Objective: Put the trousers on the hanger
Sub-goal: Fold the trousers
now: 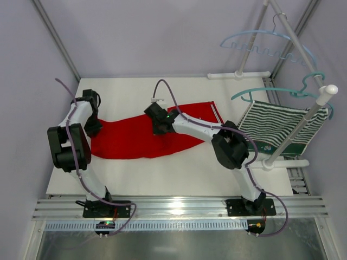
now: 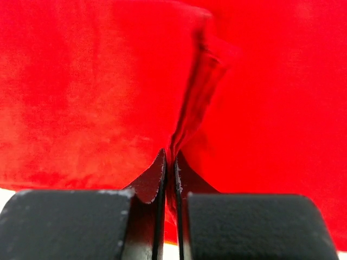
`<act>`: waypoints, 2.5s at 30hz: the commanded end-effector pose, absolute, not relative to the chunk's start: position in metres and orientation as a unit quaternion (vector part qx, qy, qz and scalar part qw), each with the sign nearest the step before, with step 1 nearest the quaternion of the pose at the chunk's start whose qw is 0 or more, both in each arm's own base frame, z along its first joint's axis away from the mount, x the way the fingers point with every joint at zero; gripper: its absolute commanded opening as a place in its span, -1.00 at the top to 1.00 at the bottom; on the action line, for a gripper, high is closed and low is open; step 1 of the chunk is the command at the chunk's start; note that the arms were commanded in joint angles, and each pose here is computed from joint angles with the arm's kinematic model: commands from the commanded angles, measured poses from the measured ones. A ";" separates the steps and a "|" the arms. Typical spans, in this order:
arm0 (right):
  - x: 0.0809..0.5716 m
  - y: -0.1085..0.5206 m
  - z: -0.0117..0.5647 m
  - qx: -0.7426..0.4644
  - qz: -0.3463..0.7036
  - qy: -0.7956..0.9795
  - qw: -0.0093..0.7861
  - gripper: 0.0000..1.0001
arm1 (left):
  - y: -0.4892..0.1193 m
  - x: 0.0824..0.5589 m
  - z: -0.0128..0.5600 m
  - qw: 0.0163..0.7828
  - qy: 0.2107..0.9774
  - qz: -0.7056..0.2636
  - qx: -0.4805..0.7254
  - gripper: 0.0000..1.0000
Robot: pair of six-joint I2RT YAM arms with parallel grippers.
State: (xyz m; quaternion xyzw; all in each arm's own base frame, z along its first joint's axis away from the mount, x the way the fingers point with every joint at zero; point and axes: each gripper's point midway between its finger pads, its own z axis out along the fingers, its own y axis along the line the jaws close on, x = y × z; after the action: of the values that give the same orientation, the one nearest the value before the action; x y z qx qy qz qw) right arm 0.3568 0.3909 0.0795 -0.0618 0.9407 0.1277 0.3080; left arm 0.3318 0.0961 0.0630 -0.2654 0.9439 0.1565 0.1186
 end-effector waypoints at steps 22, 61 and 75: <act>0.388 0.304 0.219 -0.071 0.080 0.923 0.369 0.92 | 0.042 0.380 0.125 0.232 0.939 -0.015 -0.254 -0.53; 0.419 0.151 0.193 0.018 -0.084 0.917 0.390 0.92 | -0.013 0.330 0.043 0.104 0.953 -0.135 -0.252 -0.54; 0.428 0.143 0.199 0.024 -0.093 0.913 0.395 0.92 | -0.024 0.329 0.041 0.099 0.949 -0.166 -0.251 -0.56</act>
State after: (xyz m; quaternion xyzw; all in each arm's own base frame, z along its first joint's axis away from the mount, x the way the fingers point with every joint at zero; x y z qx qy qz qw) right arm 0.4157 0.1568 0.1547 -0.0032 0.9369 -0.0885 0.3383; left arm 0.3226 -0.0214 0.0379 -0.2543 0.9504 -0.1548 0.0895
